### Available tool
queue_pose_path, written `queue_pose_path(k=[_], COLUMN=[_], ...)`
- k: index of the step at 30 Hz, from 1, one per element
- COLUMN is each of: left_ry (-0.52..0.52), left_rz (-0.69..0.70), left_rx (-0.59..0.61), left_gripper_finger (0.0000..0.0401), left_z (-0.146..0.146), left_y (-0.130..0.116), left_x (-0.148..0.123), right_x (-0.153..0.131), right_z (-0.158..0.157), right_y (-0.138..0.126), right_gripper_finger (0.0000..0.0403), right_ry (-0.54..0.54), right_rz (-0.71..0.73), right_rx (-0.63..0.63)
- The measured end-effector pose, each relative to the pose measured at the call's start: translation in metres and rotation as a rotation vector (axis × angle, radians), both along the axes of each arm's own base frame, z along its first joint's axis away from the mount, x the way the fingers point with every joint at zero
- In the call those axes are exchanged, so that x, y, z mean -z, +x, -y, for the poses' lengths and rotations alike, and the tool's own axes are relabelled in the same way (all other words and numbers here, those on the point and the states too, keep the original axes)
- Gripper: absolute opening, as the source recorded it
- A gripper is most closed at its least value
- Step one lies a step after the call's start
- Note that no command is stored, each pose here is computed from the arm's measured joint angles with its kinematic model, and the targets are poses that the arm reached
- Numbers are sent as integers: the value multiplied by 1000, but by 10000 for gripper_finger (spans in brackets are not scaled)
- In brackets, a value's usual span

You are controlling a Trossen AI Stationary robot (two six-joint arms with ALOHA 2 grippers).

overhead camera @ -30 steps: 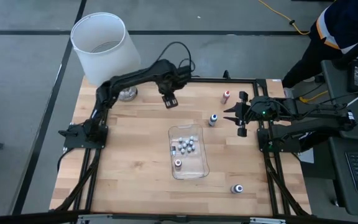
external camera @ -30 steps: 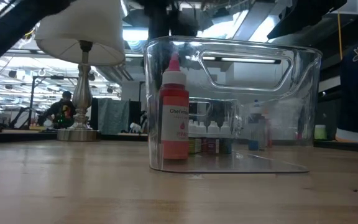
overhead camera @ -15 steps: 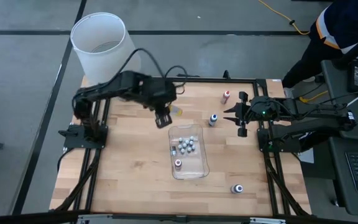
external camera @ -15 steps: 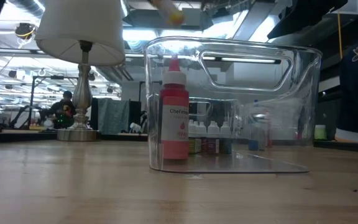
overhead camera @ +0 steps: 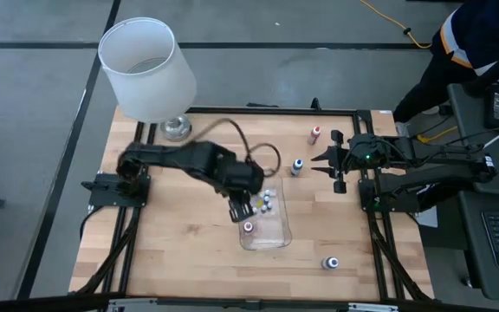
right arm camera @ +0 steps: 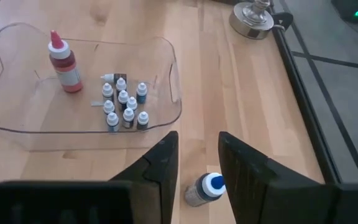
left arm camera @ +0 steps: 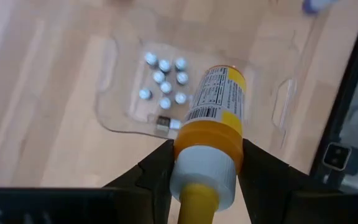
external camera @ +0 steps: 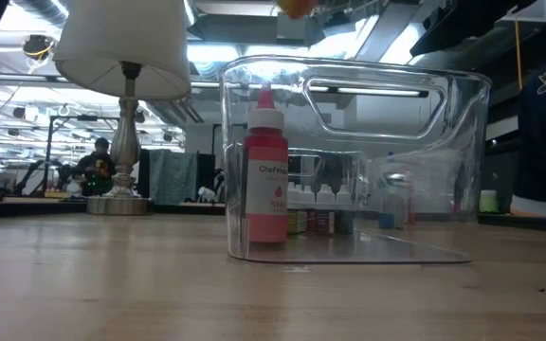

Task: Pick & Place food coloring
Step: Put the large yellow coloring bottle into the transparent container

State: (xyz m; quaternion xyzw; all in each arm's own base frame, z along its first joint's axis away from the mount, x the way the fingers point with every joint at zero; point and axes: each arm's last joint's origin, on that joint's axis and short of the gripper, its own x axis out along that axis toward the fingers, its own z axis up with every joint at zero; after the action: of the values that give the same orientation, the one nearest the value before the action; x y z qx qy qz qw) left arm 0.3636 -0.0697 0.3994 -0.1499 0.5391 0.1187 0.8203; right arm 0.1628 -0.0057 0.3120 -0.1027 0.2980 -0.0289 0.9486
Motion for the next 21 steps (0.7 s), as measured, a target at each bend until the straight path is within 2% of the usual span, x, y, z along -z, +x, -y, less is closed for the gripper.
queue_pose_path(k=[6,11,21], left_ry=[-9,10,82], left_rz=[-93,-138,-221], left_rx=[36,137,295], left_gripper_finger=[144,144,144], left_z=[10,15,10], left_y=[24,45,68], left_x=[33,60,98], right_x=[1,1,2], right_z=[0,0,0], right_y=[0,0,-1], right_gripper_finger=[117,117,117], right_ry=[-11,-22,-19], right_rz=[-8,-11,-26], right_rx=[-9,-17,-15])
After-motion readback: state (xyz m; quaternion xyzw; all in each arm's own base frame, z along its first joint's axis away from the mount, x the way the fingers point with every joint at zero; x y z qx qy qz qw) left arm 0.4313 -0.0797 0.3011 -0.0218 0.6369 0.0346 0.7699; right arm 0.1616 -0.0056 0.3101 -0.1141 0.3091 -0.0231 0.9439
